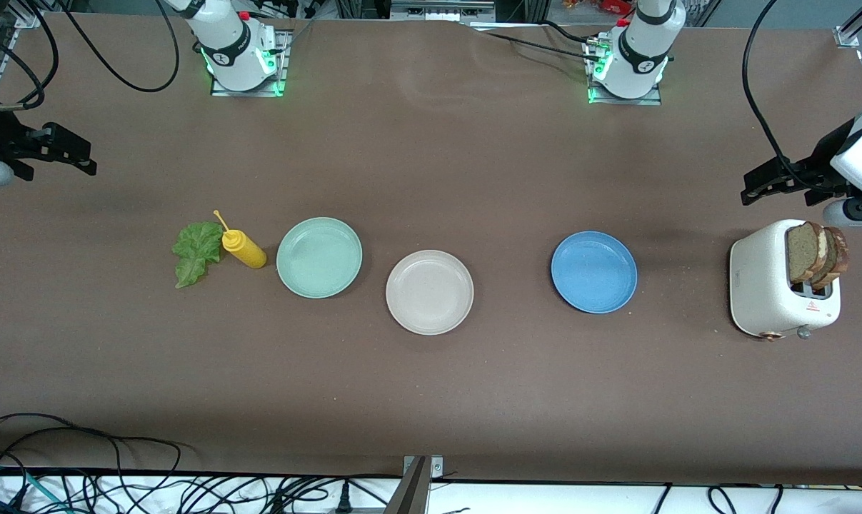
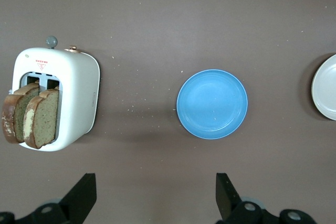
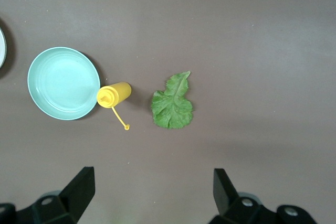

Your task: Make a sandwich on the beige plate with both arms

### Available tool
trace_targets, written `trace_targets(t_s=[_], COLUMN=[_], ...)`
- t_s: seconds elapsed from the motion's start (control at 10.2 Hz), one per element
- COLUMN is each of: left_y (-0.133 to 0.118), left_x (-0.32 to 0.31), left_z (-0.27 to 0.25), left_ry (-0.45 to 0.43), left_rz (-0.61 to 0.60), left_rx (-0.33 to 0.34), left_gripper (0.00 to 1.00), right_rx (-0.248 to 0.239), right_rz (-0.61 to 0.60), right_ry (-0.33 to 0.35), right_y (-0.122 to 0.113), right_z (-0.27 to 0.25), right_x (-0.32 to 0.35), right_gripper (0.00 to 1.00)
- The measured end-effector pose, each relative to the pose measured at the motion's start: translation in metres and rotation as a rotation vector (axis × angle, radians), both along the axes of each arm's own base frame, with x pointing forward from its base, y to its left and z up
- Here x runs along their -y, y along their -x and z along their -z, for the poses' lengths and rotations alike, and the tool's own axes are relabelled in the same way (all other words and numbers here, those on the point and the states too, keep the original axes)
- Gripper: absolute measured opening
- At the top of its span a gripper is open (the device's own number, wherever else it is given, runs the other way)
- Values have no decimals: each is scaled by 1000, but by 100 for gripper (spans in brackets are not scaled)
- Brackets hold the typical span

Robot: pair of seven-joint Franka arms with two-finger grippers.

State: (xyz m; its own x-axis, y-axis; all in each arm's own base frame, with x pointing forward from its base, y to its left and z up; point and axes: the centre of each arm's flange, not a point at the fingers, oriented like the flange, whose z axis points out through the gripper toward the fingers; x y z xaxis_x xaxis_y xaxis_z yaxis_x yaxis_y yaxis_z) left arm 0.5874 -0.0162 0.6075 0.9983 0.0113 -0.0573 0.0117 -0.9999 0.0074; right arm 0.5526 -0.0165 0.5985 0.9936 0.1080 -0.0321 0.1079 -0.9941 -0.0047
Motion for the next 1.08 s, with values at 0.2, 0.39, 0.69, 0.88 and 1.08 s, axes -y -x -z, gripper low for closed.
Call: trace_targets(t_s=[0.2, 0.39, 0.69, 0.88, 1.08], left_y=[0, 0, 0, -1, -2], left_x=[2, 4, 4, 4, 4], left_z=[0, 0, 0, -2, -13], left_ry=[0, 0, 0, 1, 1], left_rz=[4, 7, 6, 6, 6], left_rx=[0, 0, 1, 8, 35], left_gripper=[100, 100, 100, 100, 100], right_rx=[0, 0, 0, 0, 0], right_rz=[3, 5, 5, 5, 5], right_ry=[0, 0, 0, 0, 0], right_y=[0, 0, 0, 0, 0], right_z=[0, 0, 0, 0, 0], right_x=[2, 3, 3, 3, 3], right_gripper=[100, 100, 100, 100, 100])
